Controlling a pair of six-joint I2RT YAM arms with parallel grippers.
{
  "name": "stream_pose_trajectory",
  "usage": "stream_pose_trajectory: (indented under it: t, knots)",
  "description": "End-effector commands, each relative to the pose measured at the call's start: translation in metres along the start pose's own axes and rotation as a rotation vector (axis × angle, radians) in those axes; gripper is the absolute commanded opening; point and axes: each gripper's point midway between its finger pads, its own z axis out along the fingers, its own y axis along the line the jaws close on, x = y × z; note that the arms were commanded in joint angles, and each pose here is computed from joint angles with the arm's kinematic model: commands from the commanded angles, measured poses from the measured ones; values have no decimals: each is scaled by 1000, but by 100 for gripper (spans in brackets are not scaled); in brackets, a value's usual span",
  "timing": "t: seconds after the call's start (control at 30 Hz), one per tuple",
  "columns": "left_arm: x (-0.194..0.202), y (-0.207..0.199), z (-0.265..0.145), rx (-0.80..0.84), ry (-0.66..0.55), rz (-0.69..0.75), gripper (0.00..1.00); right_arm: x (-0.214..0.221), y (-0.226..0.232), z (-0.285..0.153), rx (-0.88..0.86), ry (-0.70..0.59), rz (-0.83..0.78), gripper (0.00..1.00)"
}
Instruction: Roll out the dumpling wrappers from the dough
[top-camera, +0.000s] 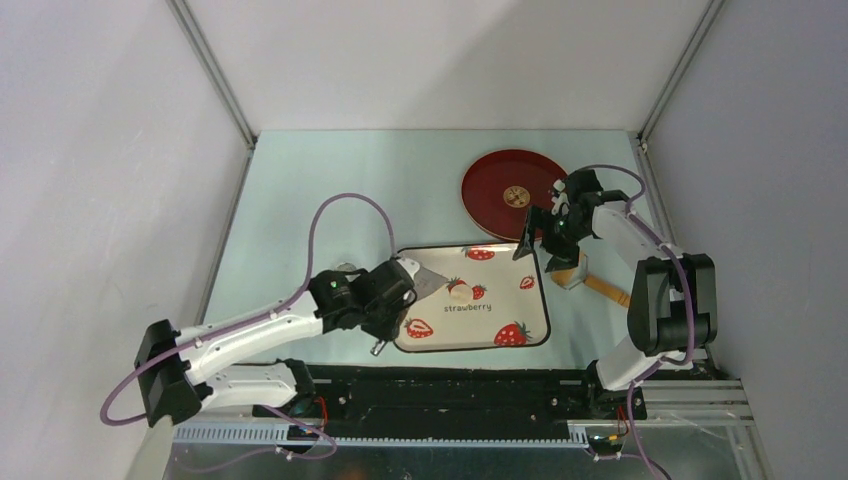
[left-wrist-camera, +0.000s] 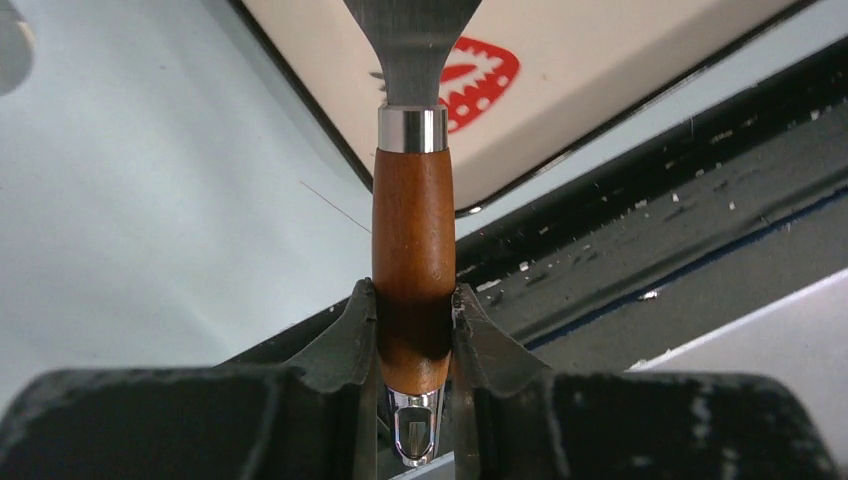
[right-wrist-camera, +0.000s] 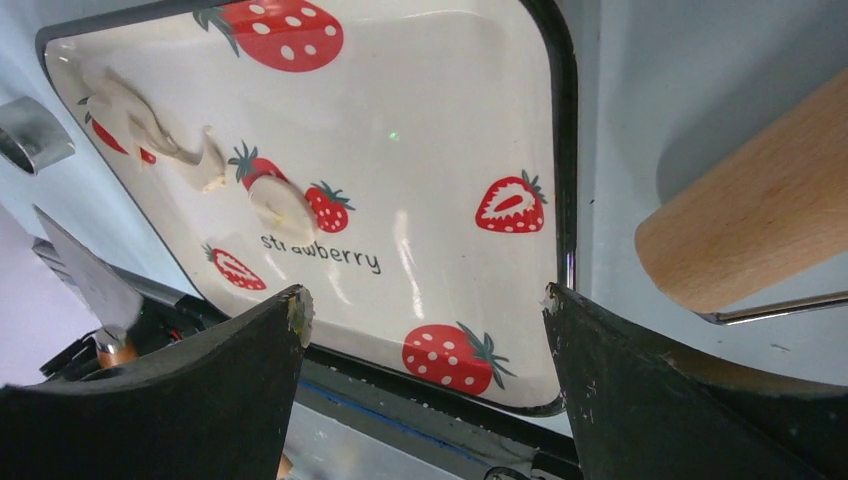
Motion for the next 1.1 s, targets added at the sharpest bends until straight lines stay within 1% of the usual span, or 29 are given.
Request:
stream_pose_trajectory:
  t: [0.0, 0.17, 0.27, 0.3, 0.33, 0.37, 0.43, 0.47, 0.5, 0.53, 0.57, 0.6, 0.63, 0.7, 0.83, 0.97, 1.07]
  knots:
    - [2, -19, -3, 52, -19, -3, 0, -25, 4, -7, 9, -105, -41, 91]
    - [13, -20, 7, 29, 40, 22, 0, -56, 14, -2, 37, -112, -63, 89]
    - [17, -19, 14, 11, 69, 31, 0, -88, 23, 3, 66, -141, -91, 88]
    - [18, -19, 15, 8, 76, 37, 0, -101, 31, -4, 68, -163, -104, 87]
    - [20, -18, 18, 5, 91, 43, 0, -106, 26, 7, 101, -142, -106, 86]
    - [21, -18, 18, 4, 95, 53, 0, -118, 32, 2, 108, -159, -121, 85]
    - [24, -19, 22, 5, 121, 80, 0, -130, 24, 23, 152, -122, -119, 82]
    - [26, -20, 24, 7, 139, 90, 0, -130, 19, 27, 172, -104, -114, 78]
    - [27, -20, 26, 5, 153, 103, 0, -137, 18, 35, 178, -94, -115, 72]
    - [28, -21, 26, 9, 161, 107, 0, -135, 15, 39, 186, -74, -108, 67]
    - [29, -21, 27, 6, 170, 115, 0, -135, 11, 47, 194, -56, -101, 57]
    - [29, -21, 28, 9, 174, 119, 0, -133, 9, 52, 196, -45, -99, 52]
    - [29, -22, 28, 13, 181, 128, 0, -128, 5, 59, 198, -20, -92, 44]
    - [29, -24, 29, 20, 192, 140, 0, -117, -2, 68, 210, 16, -90, 38]
    - [27, -28, 29, 35, 198, 168, 0, -94, -11, 75, 217, 56, -86, 30]
    - [24, -33, 27, 49, 201, 193, 0, -74, -17, 74, 214, 83, -75, 25]
    - [25, -35, 29, 54, 220, 212, 0, -60, -20, 73, 210, 105, -67, 25]
